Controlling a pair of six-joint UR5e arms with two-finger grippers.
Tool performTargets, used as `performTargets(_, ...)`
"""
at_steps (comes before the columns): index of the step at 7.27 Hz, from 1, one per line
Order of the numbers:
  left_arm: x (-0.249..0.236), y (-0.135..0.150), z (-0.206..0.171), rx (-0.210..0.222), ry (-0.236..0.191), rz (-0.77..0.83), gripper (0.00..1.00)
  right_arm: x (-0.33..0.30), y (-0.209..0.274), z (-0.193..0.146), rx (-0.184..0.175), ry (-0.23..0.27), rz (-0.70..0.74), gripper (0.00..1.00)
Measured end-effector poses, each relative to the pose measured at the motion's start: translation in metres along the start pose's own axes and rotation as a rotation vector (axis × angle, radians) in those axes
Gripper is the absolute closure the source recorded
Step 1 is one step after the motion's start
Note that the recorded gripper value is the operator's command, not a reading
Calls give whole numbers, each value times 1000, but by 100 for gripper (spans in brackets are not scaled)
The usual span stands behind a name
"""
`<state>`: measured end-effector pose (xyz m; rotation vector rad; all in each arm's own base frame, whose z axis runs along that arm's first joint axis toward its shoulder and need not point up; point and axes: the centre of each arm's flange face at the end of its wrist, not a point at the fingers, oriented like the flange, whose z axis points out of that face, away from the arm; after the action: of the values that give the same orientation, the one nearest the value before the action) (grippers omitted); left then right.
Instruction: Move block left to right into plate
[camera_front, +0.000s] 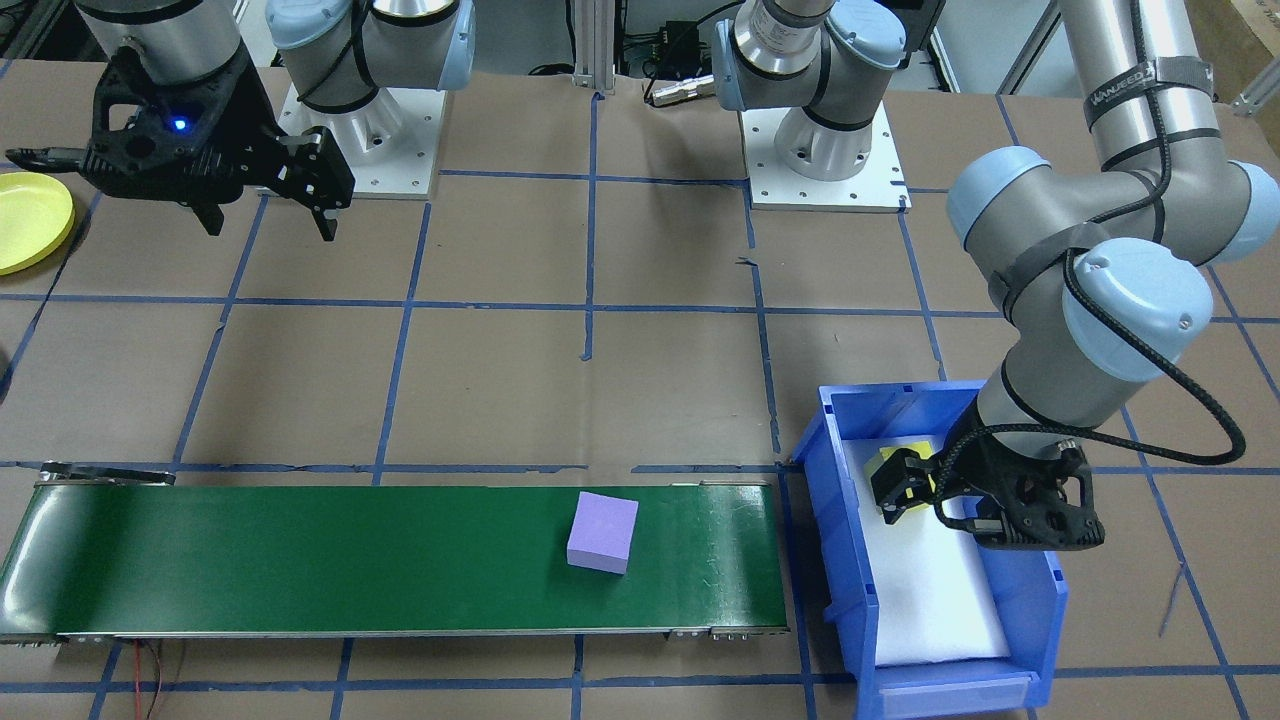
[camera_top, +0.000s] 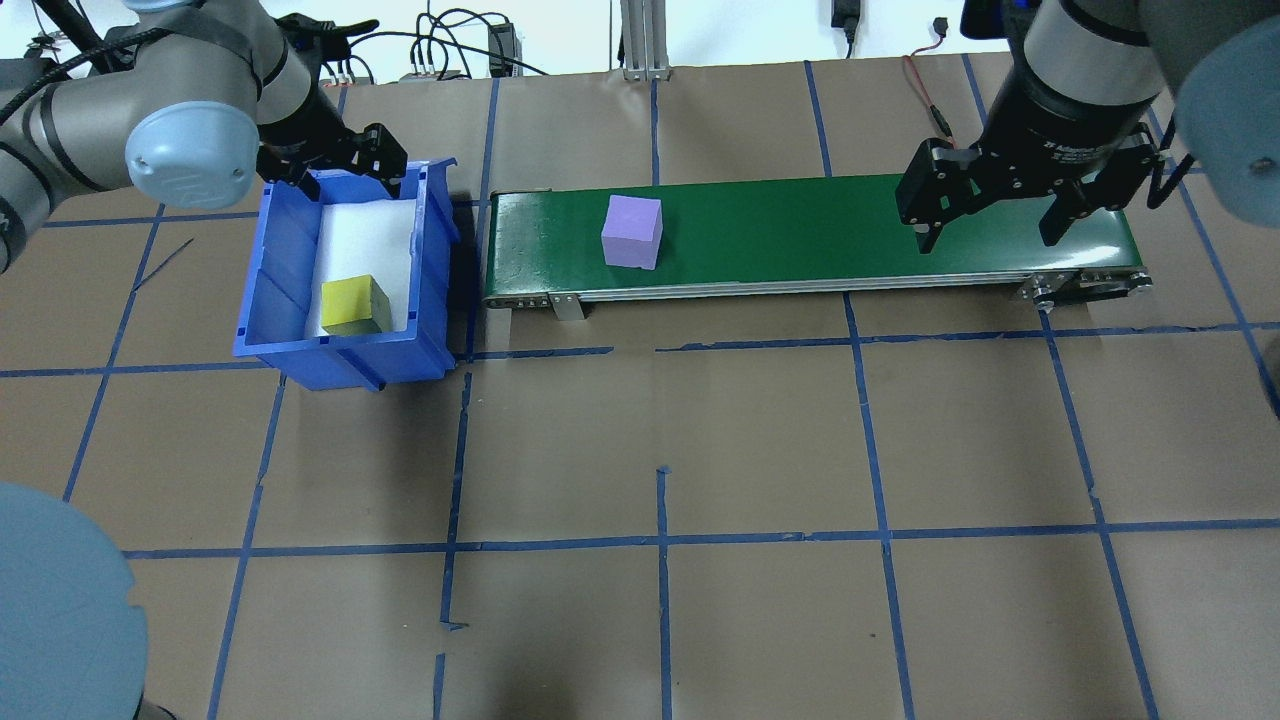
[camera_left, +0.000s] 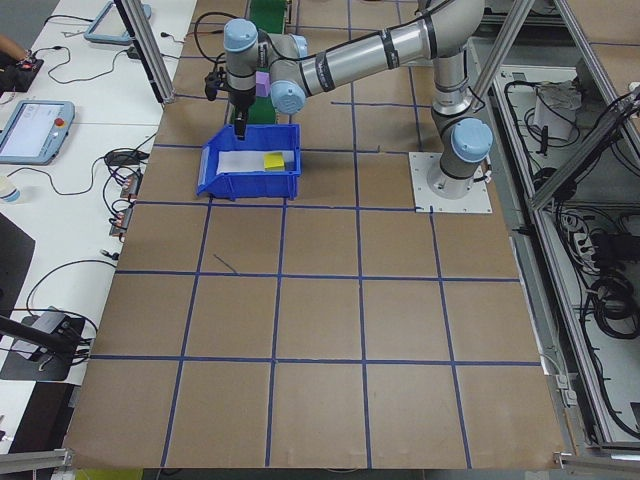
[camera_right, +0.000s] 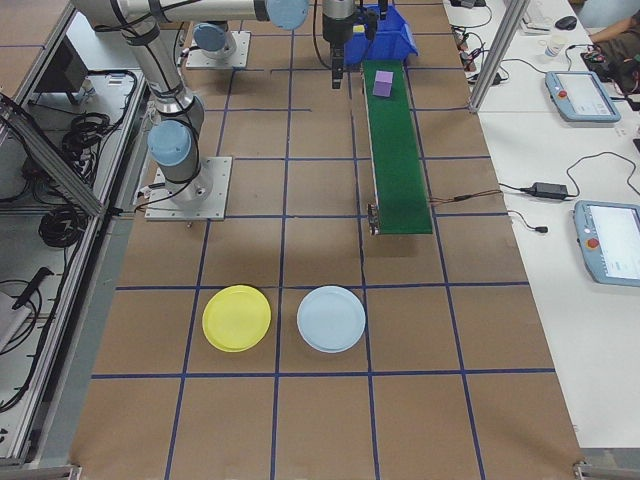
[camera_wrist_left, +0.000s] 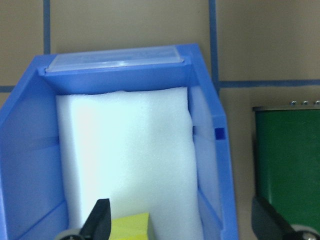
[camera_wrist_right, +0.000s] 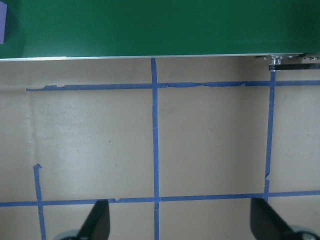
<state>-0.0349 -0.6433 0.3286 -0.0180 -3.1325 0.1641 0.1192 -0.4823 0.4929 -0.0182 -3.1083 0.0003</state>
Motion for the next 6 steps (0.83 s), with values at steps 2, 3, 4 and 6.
performTargets(2, -22, 30, 32, -109, -4, -26, 0, 40, -73, 24, -35, -82, 42, 0)
performTargets(3, -27, 39, 45, -151, -19, -31, 0, 67, -103, 38, -34, -107, 41, 0)
performTargets(4, -29, 42, 58, -182, -24, -35, 0, 94, -125, 53, -15, -118, 40, 0)
performTargets(6, -30, 42, 82, -220, -18, -42, 0, 169, -159, 99, 30, -221, 41, 0)
